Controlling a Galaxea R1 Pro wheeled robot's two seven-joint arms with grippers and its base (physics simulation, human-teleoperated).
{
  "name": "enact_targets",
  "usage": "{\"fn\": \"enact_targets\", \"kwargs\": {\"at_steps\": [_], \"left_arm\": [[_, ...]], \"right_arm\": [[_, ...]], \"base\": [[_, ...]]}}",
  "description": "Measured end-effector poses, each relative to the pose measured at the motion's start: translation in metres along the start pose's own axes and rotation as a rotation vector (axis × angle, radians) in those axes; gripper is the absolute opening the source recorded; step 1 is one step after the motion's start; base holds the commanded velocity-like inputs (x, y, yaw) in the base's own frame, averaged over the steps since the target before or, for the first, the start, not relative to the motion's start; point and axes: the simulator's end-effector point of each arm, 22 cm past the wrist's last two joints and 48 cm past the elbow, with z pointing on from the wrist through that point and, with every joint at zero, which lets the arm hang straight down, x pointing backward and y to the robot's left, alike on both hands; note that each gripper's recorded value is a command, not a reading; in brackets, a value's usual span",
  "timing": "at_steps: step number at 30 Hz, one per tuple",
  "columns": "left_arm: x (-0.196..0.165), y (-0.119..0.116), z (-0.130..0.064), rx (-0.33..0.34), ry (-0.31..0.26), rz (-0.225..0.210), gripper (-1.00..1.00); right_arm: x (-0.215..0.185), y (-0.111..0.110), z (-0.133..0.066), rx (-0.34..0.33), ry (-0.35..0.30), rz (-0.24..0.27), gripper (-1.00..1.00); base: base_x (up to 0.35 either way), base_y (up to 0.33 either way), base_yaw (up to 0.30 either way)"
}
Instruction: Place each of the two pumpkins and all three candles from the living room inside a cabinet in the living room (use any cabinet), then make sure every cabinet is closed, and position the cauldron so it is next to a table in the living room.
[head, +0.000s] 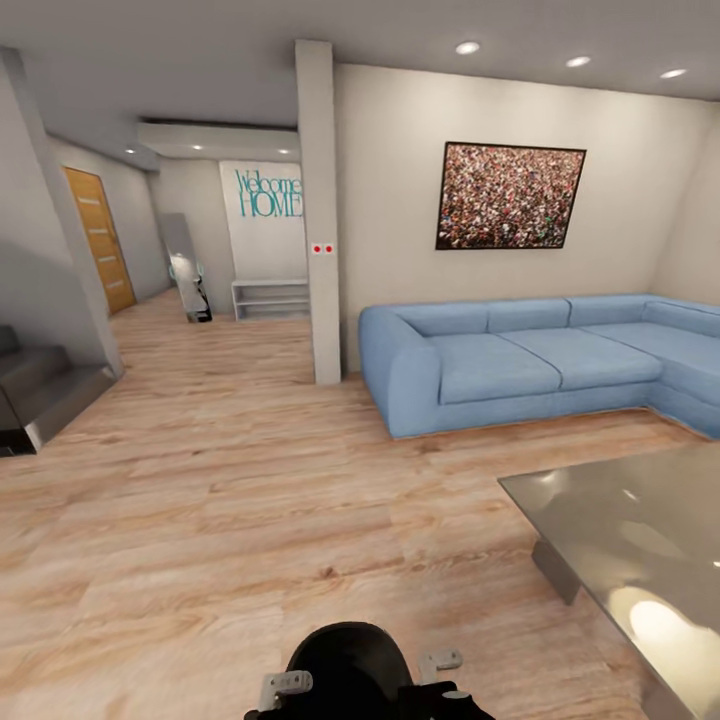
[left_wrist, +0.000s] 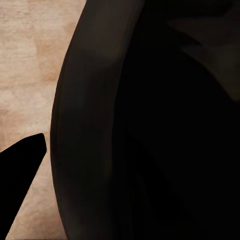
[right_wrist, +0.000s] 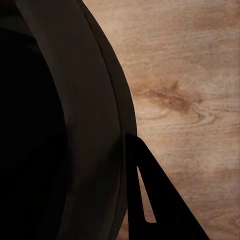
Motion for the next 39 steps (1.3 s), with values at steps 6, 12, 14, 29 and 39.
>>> {"fn": "enact_targets", "kwargs": {"at_steps": [6, 12, 14, 29, 39], "left_arm": [[-0.0004, 0.0, 0.0, 0.0, -0.002, 0.0, -1.0], [-0.0004, -0.0001, 0.0002, 0.001, -0.001, 0.0, -1.0], [-0.0005, 0.0, 0.0002, 0.001, -0.001, 0.0, -1.0], [-0.0002, 0.0, 0.0003, 0.001, -0.001, -0.001, -1.0], [-0.0005, 0.0, 0.0003, 0.001, -0.001, 0.0, -1.0]], "right_arm": [[-0.0005, 0.0001, 0.0, 0.0, -0.001, -0.001, -1.0], [-0.0005, -0.0001, 0.0002, 0.0, -0.001, -0.001, -1.0], [-0.0006, -0.0001, 0.0002, 0.0, -0.001, -0.001, -1.0], [-0.0004, -0.0001, 0.0003, 0.0, -0.001, 0.0, -1.0], [-0.0005, -0.0001, 0.0003, 0.0, -0.001, 0.0, -1.0]], "base": [[0.288, 0.119, 0.0], [0.174, 0.031, -0.109], [0.064, 0.003, -0.248], [0.004, 0.071, -0.271], [0.0, 0.084, -0.273]]}}
